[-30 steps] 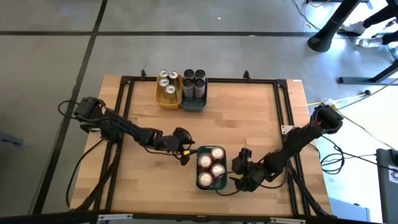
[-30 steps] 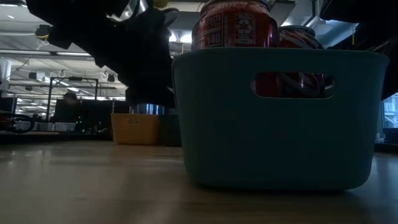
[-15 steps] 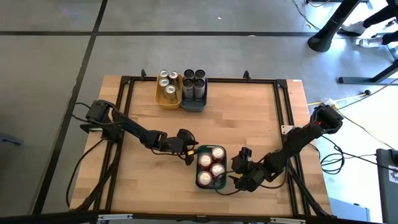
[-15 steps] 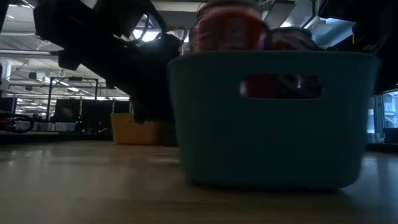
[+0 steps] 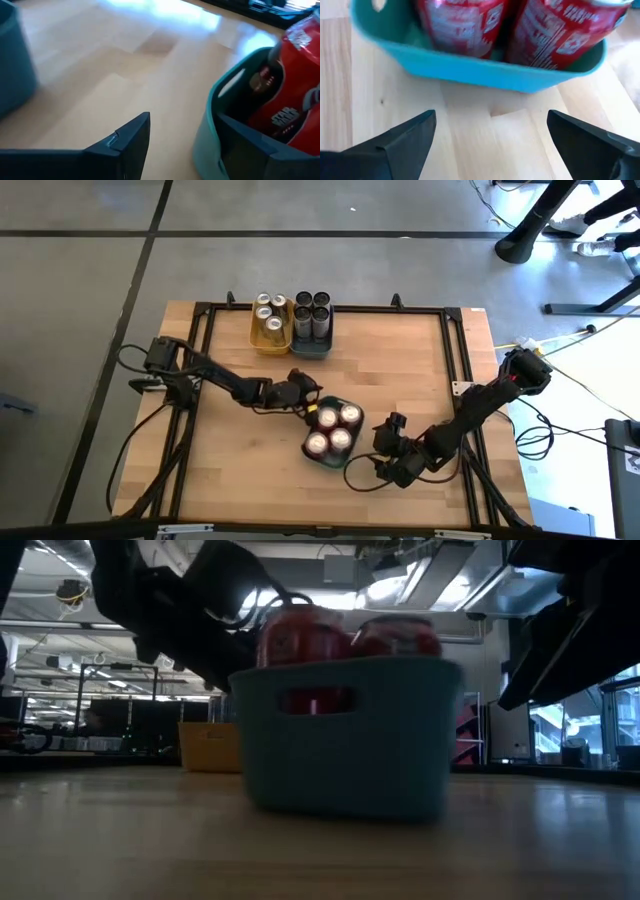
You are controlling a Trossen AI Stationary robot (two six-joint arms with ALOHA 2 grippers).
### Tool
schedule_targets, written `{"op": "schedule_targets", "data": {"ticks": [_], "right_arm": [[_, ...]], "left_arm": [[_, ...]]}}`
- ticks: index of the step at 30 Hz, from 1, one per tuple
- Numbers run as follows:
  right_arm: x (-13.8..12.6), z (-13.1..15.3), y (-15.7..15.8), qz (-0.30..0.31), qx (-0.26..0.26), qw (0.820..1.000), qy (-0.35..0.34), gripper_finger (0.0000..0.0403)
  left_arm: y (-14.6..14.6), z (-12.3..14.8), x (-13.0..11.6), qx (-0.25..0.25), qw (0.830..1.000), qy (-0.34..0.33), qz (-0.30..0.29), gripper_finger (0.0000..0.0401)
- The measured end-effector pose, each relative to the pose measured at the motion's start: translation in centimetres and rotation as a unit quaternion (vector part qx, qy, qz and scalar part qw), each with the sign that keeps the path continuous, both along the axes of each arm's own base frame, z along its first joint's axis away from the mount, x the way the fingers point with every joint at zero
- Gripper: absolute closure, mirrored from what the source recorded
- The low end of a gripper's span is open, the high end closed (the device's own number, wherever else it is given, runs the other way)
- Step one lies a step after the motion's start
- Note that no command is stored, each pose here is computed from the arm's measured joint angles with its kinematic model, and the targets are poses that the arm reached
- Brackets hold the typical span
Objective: Sort soda cans
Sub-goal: Move the green bin to the top beside the dark green bin
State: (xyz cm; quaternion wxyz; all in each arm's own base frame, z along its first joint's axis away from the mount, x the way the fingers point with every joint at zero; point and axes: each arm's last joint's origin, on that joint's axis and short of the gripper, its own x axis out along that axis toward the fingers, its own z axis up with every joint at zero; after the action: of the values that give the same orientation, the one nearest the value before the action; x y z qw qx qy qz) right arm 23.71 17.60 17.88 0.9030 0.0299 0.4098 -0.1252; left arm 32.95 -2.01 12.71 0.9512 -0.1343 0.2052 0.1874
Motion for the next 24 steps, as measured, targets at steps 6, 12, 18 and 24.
{"op": "schedule_targets", "data": {"ticks": [6, 12, 18, 24], "right_arm": [[0.2, 0.1, -0.4, -0.017, -0.016, 1.0, -0.012, 0.0022], [1.1, 0.1, -1.7, -0.045, -0.027, 0.998, -0.018, 0.0022], [1.7, 0.1, -2.9, -0.056, -0.044, 0.997, -0.01, 0.0022], [1.8, -0.1, -3.7, -0.069, -0.056, 0.996, 0.004, 0.0022]], "left_arm": [[1.7, 0.0, 0.1, 0.017, 1.0, 0.006, 0.019, 0.0197], [3.2, 0.0, 0.0, 0.027, 0.999, 0.01, 0.032, 0.0197], [4.7, 0.1, 0.0, 0.05, 0.998, 0.02, 0.044, 0.0197], [5.7, 0.2, -0.2, 0.062, 0.996, 0.023, 0.057, 0.0197]]}}
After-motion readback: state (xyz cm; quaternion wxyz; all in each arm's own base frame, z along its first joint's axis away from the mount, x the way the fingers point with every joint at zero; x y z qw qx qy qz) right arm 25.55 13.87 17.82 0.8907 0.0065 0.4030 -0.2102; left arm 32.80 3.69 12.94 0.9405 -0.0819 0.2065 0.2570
